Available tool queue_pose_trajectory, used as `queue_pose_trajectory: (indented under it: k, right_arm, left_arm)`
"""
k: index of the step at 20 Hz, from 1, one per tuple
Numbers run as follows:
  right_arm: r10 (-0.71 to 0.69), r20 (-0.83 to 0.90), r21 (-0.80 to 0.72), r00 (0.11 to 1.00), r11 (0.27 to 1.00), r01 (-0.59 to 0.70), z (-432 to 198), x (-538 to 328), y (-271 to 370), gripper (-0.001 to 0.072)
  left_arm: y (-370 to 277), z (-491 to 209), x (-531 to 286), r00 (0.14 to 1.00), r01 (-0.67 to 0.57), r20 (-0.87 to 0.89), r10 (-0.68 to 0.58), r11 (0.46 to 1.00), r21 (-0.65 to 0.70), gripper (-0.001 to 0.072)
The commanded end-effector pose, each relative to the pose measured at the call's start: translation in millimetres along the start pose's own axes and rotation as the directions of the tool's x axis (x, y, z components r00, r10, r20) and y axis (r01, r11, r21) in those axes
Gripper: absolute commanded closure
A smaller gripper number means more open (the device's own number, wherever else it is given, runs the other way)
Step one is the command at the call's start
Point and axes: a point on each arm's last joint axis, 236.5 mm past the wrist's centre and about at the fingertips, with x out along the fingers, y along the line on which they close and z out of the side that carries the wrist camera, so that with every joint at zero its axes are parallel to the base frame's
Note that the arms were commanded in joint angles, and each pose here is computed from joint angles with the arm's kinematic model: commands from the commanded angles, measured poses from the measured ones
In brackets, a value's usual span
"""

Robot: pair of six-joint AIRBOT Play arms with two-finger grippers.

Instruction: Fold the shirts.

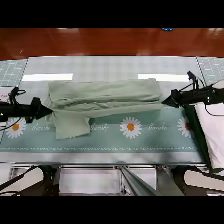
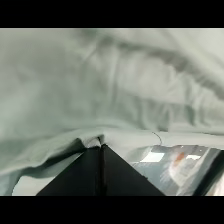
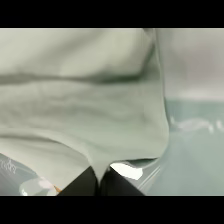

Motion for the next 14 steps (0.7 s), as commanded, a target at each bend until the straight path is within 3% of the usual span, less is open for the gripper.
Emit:
queue_pose_trajectory:
  k: [1,7,14]
  right_arm:
    - [0.006,0.041,-0.061,0.999,0.998,-0.003,45.8,-3.8,23.7,0.0693]
    - [0.015,0.060,-0.039,0.998,0.999,-0.013,89.7,10.5,26.4,0.0693]
    - [0.021,0.039,-0.014,0.999,1.000,-0.020,101.6,34.8,16.6,0.0693]
  left_arm:
    - [-29.6,45.7,-6.7,0.994,0.084,0.071,-0.084,0.996,0.004,0.0680]
    - [-67.1,104.8,16.3,0.993,0.092,0.071,-0.098,0.992,0.084,0.0680]
    - [-83.2,160.1,42.4,0.992,0.106,0.065,-0.111,0.991,0.085,0.0680]
